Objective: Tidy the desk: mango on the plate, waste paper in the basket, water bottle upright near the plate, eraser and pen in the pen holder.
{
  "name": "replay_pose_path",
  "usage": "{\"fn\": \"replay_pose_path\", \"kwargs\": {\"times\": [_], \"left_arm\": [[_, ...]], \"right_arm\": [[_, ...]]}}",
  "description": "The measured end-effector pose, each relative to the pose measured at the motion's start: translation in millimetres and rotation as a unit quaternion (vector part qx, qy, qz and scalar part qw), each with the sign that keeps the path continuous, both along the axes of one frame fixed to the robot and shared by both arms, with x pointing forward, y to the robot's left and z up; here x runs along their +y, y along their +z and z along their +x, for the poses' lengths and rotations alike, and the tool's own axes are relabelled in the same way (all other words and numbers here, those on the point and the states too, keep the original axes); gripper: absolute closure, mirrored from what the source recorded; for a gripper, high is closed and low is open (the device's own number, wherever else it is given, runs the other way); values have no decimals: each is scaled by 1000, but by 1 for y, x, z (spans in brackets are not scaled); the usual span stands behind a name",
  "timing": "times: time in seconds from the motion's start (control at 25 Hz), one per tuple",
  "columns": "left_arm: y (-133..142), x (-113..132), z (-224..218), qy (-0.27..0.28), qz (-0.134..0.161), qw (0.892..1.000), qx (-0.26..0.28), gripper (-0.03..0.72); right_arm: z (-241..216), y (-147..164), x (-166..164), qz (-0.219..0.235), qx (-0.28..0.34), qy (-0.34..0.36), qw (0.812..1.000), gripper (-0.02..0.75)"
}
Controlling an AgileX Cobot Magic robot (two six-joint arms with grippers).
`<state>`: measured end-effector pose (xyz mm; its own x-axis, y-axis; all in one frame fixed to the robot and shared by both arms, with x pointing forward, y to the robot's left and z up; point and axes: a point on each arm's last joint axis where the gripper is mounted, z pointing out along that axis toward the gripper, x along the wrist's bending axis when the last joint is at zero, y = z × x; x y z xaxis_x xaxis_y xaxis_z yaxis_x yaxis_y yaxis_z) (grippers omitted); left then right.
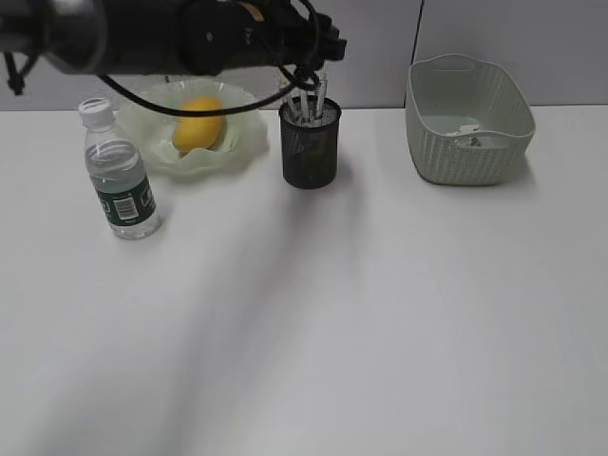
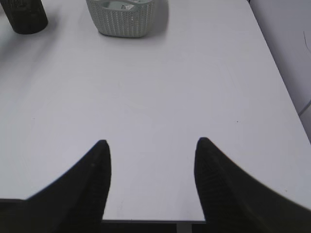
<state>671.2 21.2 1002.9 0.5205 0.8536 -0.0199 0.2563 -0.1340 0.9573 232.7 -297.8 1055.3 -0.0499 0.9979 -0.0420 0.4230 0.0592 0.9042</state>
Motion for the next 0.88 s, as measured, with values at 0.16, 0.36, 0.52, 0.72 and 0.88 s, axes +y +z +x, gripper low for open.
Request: {"fn": "replay_pose_path", "kwargs": {"times": [0.16,0.36,0.52,0.72,0.88], "left_arm": [[42,7,-15,-12,3,1000,10,221],[84,20,-42,-35,28,997,57,235],[102,29,-63,-53,58,991,112,236],[115,61,-62,-35,75,982,169,237],[122,112,-44,24,81,974,209,237]], "right_arm": [[0,0,0,0,0,0,1000,296],[0,0,0,0,0,0,1000,296],[0,0,0,0,0,0,1000,296],[0,0,0,0,0,0,1000,296],[0,0,0,0,0,0,1000,296]]}}
